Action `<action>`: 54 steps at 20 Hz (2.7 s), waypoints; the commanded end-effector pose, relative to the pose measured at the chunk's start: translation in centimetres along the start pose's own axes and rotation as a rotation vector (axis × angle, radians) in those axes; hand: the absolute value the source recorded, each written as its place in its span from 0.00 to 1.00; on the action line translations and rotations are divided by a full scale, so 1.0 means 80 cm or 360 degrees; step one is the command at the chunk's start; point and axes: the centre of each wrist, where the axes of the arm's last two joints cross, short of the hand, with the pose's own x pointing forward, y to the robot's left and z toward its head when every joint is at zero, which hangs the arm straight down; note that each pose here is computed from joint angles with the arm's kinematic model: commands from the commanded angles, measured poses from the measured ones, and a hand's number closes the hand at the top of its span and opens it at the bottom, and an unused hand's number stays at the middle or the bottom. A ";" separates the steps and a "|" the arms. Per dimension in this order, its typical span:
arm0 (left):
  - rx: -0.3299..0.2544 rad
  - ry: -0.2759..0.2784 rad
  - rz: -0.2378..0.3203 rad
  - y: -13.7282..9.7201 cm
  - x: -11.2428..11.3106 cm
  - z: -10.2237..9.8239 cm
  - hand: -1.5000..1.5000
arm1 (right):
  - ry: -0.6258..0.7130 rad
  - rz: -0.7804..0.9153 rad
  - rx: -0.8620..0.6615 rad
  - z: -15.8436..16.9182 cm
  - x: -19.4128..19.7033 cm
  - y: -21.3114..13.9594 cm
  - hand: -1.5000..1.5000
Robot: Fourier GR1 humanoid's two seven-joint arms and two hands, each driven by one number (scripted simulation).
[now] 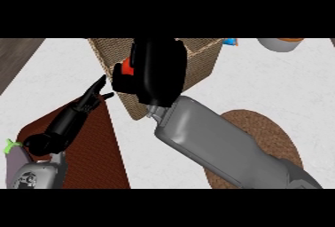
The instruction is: Pick the tomato from the placemat and place it in the basket
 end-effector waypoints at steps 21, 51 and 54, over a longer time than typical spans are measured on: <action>0.0018 -0.0004 -0.0008 -0.013 0.010 -0.035 0.50 | 0.0630 0.0009 -0.0689 -0.128 0.069 -0.042 1.00; 0.0119 0.0037 0.0004 0.010 0.003 -0.022 0.50 | 0.0715 0.0040 -0.0911 -0.146 -0.047 0.027 0.00; 0.0138 0.0022 -0.0004 -0.008 0.004 -0.038 0.50 | 0.0684 0.0042 -0.0933 -0.146 -0.049 0.030 0.00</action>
